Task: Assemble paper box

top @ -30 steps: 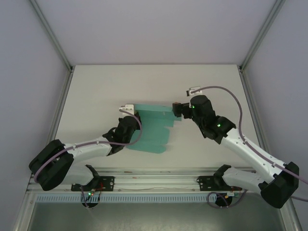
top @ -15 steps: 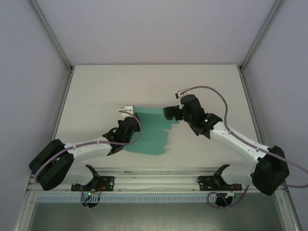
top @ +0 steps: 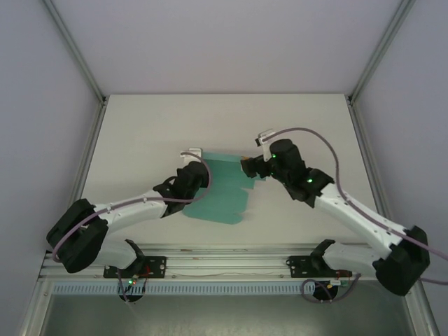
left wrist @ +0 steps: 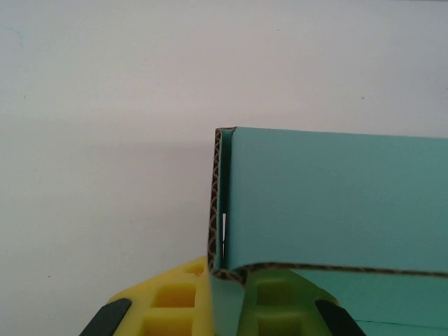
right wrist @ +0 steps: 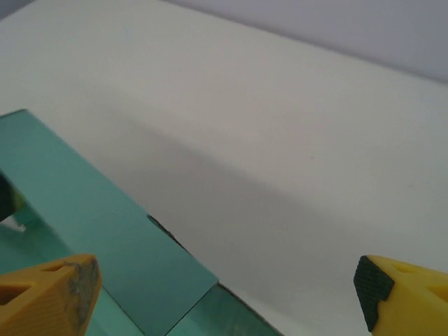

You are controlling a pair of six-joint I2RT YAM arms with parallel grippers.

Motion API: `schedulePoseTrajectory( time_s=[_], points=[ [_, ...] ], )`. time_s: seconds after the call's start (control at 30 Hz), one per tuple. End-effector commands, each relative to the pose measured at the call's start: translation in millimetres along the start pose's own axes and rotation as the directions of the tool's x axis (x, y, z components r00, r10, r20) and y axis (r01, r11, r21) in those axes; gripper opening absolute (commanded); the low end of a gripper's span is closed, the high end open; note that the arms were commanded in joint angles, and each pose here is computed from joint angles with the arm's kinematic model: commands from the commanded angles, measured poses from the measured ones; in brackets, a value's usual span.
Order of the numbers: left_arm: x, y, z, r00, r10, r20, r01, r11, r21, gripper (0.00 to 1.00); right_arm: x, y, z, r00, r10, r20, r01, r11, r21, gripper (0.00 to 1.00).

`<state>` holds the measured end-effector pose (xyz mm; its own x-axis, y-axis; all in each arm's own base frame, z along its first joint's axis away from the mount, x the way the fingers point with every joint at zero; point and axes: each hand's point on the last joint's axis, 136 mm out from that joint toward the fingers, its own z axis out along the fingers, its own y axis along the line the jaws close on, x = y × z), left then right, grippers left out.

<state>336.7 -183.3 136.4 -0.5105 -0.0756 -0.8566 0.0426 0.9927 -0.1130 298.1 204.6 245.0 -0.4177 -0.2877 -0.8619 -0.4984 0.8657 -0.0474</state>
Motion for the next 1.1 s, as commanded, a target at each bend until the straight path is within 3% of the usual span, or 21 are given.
schedulePoseTrajectory(
  time_s=[0.0,0.13,0.2,0.33,0.47,0.67,0.93,1.0,1.07],
  points=[
    [12.2,6.6,-3.6,0.990,0.065,-0.125,-0.070,0.997,-0.031,0.00,11.8,13.3,-27.7,0.953,-0.293,-0.079,0.280,0.949,-0.144,0.92],
    [15.3,1.2,-8.3,0.974,0.059,-0.217,-0.065,0.998,-0.023,0.00,31.5,36.0,-20.4,0.888,-0.451,-0.090,0.406,0.861,-0.305,0.84],
    [15.5,-2.7,-11.3,0.967,0.058,-0.248,-0.062,0.998,-0.009,0.00,24.9,33.0,-8.7,0.877,-0.476,-0.072,0.441,0.855,-0.273,0.66],
    [10.5,0.6,-16.3,0.964,0.045,-0.262,-0.057,0.998,-0.036,0.00,26.6,20.7,15.6,0.836,-0.523,-0.167,0.482,0.845,-0.232,0.56],
    [7.7,1.1,-17.6,0.967,0.018,-0.253,-0.030,0.999,-0.045,0.00,11.5,15.8,33.5,0.858,-0.492,-0.146,0.470,0.868,-0.163,0.25],
    [7.4,2.5,-10.7,0.960,-0.025,-0.279,-0.007,0.994,-0.110,0.00,2.9,26.4,50.7,0.878,-0.469,-0.093,0.458,0.881,-0.117,0.02],
    [15.9,-7.4,7.5,0.943,-0.094,-0.320,0.046,0.987,-0.154,0.00,2.8,-6.0,72.7,0.890,-0.399,-0.220,0.440,0.877,0.192,0.00],
    [16.8,-14.6,11.8,0.940,-0.065,-0.335,0.025,0.992,-0.121,0.00,9.8,-3.3,76.8,0.839,-0.493,-0.229,0.533,0.829,0.168,0.00],
    [19.6,-14.8,14.3,0.938,-0.047,-0.344,0.006,0.993,-0.120,0.00,20.6,1.1,80.2,0.744,-0.630,-0.222,0.662,0.740,0.117,0.00]
  ],
)
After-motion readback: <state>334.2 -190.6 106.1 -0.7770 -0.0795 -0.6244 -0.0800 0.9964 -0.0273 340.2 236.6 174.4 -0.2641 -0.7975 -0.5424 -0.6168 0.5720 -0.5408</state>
